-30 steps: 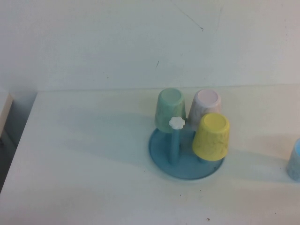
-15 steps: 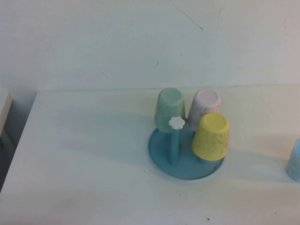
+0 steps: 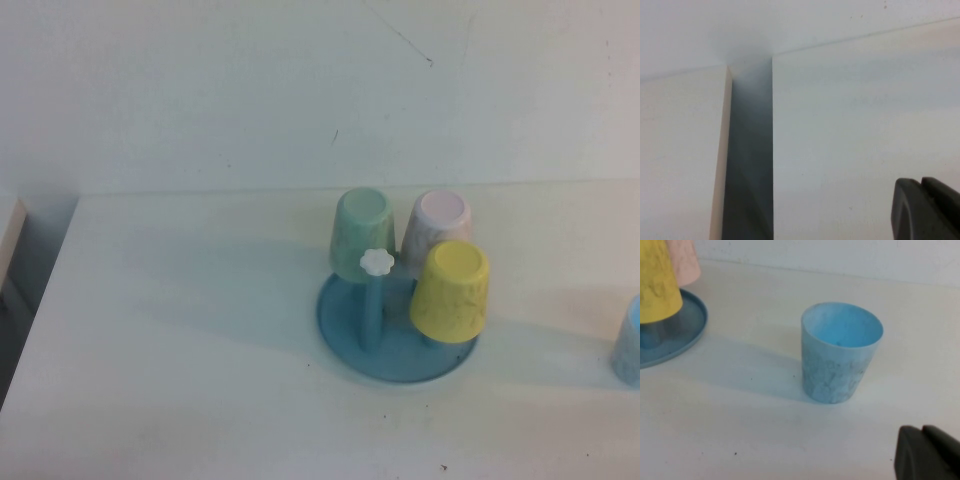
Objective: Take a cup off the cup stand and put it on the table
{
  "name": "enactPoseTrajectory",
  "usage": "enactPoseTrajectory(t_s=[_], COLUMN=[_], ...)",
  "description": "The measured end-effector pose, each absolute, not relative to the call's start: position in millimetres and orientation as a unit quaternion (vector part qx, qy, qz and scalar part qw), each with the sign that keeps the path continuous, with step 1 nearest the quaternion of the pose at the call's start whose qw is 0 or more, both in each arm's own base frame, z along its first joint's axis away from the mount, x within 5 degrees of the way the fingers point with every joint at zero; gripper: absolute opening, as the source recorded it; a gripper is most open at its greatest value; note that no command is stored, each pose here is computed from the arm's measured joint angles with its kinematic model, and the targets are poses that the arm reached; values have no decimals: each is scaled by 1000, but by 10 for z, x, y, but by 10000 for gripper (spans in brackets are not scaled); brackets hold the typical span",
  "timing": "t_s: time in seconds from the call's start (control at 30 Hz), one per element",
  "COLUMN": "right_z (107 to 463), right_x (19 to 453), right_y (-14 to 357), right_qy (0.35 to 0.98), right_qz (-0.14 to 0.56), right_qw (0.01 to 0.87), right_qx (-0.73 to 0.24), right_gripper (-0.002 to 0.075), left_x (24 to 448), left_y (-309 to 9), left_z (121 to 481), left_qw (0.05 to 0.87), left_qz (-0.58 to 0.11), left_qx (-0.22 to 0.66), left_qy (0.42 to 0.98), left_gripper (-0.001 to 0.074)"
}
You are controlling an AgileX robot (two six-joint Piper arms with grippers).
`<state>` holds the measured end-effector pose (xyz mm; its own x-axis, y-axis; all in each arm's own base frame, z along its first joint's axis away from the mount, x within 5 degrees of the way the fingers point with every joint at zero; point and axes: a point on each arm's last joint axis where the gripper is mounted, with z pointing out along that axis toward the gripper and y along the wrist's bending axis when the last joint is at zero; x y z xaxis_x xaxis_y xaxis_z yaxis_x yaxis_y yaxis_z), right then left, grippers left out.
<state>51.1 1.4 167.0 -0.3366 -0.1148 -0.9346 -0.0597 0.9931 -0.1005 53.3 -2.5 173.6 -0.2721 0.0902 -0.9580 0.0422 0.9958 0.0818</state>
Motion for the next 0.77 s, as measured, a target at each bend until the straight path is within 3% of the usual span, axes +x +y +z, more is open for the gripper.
enactPoseTrajectory(t_s=[0.77], right_z=[1670], right_x=[511], right_y=[14], right_qy=[817], right_qz=[-24], right_qw=[573], right_qx=[-53], right_gripper=[-1], left_x=[532], left_y=[-16], left_z=[1735], left_qw=[601], left_qz=[32], left_qx=[49], left_qy=[797], left_gripper=[-2])
